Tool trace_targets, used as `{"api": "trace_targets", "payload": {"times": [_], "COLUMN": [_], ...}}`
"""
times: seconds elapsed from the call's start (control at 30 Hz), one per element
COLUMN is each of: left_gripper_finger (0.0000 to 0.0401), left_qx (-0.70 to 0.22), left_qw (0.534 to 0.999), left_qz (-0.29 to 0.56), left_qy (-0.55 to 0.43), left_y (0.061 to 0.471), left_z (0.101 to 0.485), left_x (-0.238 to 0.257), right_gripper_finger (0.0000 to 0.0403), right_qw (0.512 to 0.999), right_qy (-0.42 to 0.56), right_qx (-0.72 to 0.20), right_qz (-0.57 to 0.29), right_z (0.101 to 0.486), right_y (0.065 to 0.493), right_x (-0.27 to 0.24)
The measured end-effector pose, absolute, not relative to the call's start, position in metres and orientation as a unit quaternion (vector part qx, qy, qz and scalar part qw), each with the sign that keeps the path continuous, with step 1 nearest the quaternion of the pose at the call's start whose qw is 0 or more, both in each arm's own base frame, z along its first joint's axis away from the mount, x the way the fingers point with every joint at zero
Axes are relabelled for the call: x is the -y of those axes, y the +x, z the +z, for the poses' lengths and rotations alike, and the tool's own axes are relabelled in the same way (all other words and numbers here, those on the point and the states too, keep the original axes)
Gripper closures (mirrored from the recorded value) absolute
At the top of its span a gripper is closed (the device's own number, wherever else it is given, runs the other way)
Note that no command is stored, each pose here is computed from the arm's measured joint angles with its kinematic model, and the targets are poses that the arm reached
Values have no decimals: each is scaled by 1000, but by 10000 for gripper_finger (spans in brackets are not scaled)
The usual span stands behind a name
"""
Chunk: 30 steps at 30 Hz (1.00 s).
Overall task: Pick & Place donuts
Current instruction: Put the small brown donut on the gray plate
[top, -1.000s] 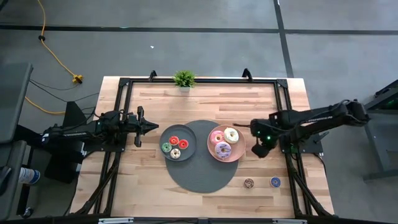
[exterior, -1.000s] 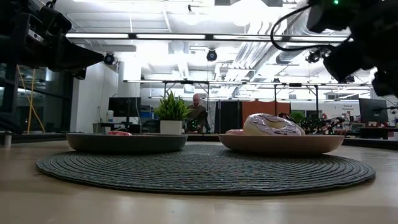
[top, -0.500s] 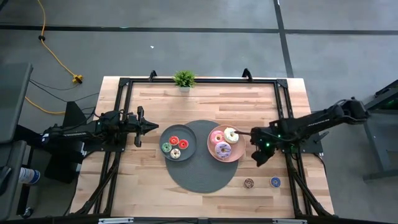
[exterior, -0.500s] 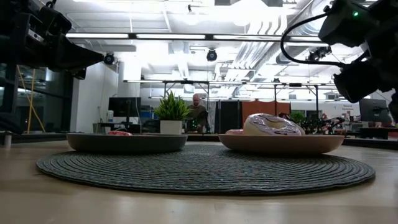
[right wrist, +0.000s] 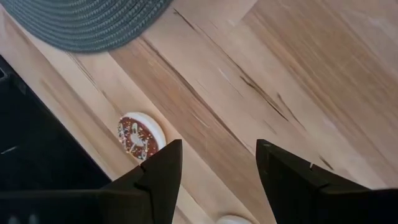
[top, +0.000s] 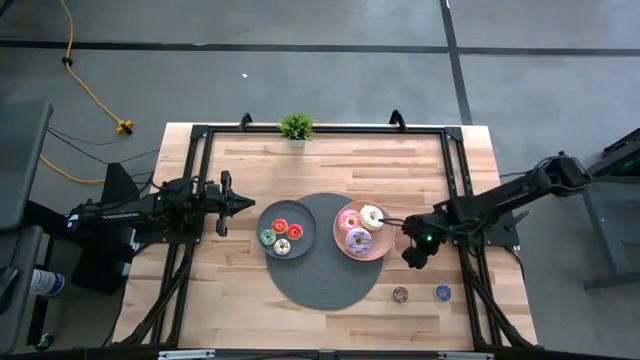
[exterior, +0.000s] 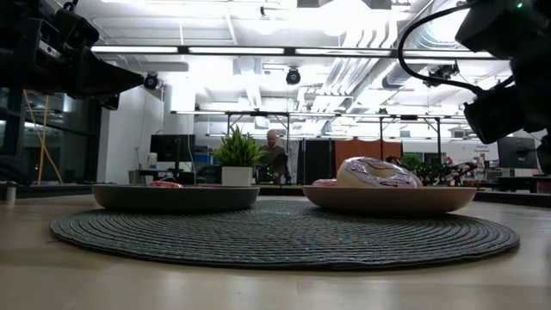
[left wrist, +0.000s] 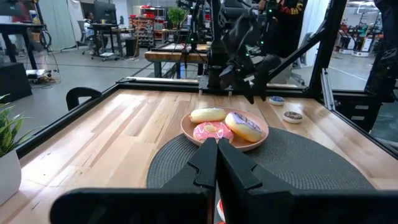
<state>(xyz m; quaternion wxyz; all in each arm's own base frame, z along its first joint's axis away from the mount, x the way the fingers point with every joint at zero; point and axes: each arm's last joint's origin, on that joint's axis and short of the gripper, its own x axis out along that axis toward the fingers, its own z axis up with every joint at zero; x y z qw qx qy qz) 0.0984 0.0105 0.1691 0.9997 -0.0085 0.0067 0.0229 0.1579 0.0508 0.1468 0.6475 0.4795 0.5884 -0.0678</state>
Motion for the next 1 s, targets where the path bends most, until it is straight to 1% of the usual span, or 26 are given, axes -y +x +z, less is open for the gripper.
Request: {"api": "trace_targets", "payload": {"times": [0.33, 0.73, 1.0], "left_gripper_finger": [399, 399, 399], "left_qx": [-7, -7, -7], "left_qw": [1000, 1000, 1000], "left_qz": [23, 23, 23], "left_qy": [-8, -8, -8], "left_y": [98, 98, 98], "left_z": [169, 169, 169], "left_x": [-10, -10, -10], "right_gripper_finger": [208, 208, 208], "right_qw": [675, 703, 735], "right_qy": [446, 403, 394], "right_qx": [-586, -586, -551], "right_qz": [-49, 10, 35], "right_z": [140, 133, 133], "right_y": [164, 169, 174], "right_x": [-66, -89, -105]}}
